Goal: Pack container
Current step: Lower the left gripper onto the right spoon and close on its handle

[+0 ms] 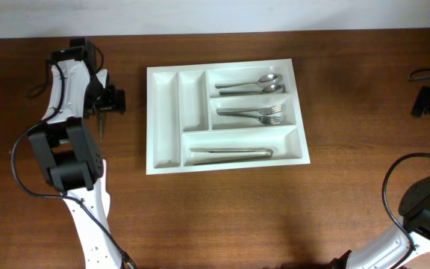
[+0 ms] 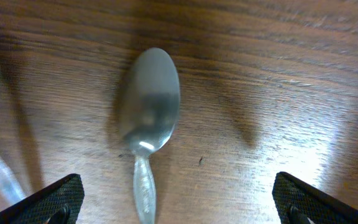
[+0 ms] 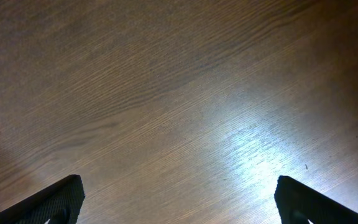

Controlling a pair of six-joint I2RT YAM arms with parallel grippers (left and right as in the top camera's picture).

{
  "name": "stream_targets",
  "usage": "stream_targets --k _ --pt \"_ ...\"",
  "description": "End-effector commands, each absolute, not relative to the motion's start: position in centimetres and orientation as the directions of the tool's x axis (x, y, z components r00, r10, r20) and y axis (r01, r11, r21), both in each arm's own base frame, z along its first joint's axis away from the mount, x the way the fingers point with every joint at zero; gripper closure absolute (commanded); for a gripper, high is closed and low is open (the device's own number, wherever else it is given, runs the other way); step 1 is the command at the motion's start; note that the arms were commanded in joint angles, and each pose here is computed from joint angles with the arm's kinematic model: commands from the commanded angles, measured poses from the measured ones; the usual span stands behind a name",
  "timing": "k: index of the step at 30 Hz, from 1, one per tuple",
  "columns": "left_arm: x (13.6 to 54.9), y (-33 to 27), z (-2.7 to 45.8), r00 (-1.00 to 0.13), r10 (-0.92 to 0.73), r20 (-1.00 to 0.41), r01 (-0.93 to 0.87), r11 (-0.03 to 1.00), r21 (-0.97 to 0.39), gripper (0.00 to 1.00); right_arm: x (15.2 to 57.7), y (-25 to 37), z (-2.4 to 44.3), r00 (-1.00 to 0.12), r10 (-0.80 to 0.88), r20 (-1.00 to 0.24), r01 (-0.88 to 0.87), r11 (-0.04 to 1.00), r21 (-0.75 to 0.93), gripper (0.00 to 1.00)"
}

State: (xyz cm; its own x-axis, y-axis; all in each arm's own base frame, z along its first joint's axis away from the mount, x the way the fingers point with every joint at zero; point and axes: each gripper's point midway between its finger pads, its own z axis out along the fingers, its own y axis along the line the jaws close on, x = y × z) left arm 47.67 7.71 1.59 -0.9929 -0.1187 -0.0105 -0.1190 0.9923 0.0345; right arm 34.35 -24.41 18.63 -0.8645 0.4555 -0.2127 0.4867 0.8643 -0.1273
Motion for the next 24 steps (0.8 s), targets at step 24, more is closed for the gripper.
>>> stream_targets --k 24 --pt "47.52 7.20 0.53 -0.992 -0.129 0.014 -0.129 0.992 -0.005 0.01 34.38 -24.33 18.68 -0.867 0.450 -0.215 0.482 0.867 -0.130 0.01"
